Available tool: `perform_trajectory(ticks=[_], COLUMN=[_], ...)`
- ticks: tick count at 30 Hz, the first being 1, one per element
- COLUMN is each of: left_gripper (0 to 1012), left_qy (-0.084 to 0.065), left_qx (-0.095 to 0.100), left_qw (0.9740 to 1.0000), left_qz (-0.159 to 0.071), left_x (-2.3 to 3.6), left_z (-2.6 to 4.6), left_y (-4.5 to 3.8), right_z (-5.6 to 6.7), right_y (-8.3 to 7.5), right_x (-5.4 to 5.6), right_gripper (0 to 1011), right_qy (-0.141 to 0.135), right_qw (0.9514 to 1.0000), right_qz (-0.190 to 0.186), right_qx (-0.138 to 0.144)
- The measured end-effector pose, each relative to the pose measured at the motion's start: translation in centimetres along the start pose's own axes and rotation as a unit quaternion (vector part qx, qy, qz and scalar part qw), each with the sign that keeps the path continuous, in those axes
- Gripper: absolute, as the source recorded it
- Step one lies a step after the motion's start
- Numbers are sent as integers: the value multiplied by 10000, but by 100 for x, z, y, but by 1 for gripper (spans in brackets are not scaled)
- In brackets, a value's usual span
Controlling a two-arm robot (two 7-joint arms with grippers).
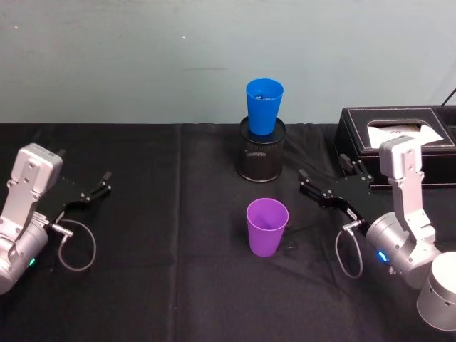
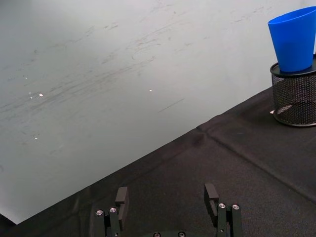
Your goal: Pick up one cup with a gripper and tap it against the other cup.
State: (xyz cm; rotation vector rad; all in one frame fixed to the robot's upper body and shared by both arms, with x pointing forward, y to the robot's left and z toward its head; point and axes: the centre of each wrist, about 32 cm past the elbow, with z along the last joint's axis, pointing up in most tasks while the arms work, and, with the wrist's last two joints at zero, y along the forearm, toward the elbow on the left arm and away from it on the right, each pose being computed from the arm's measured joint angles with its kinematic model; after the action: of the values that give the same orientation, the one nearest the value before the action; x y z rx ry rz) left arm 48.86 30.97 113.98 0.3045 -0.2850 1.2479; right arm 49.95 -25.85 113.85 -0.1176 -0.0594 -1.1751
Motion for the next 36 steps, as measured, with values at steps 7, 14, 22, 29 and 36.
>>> perform_trajectory(ticks=[7,14,22,29,36], left_gripper=[1000,1000,1000,1000,1000], left_qy=[0,0,0,0,0], left_qx=[0,0,0,0,0], left_qw=[10000,10000,10000,10000,10000], left_qz=[0,0,0,0,0], left_x=[0,0,0,0,0], left_z=[0,0,0,0,0], left_y=[0,0,0,0,0], right_z=[2,2,3,4,6], right_y=[-1,-2,-2,-2,-3], right_x=[-2,-6,-7,-8,-7], right_gripper=[1003,1003,1003,1003,1003], right_qy=[-8,-11,-13,-14,-12], right_qw=[10000,10000,10000,10000,10000], right_qz=[8,15,18,17,12], right_qx=[0,0,-1,1,3])
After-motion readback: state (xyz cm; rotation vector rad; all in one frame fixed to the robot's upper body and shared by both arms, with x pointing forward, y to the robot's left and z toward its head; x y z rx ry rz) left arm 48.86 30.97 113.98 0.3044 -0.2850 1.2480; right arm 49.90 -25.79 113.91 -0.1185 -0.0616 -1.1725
